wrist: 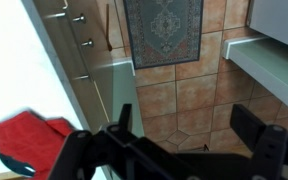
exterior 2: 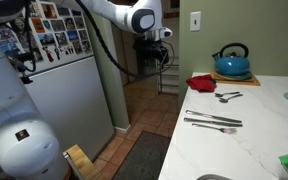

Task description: Pick up the red towel and move it to the right in front of the checked board

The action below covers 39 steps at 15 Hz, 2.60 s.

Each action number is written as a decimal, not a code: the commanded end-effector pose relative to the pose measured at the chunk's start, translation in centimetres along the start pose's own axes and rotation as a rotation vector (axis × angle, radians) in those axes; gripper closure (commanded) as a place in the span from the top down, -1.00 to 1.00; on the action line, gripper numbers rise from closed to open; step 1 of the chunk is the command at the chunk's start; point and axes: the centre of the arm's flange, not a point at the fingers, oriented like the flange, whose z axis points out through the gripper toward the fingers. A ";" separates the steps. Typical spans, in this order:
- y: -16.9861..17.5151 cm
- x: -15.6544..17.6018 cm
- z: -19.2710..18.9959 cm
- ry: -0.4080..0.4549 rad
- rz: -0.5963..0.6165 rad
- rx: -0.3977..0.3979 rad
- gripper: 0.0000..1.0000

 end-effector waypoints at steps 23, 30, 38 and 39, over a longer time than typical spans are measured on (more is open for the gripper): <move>11.4 4.9 2.3 0.009 -0.159 -0.193 1.00; 13.4 6.5 5.1 -0.021 -0.267 -0.191 1.00; 16.4 8.2 8.1 -0.036 -0.325 -0.208 1.00; 16.7 8.4 8.5 -0.037 -0.326 -0.206 1.00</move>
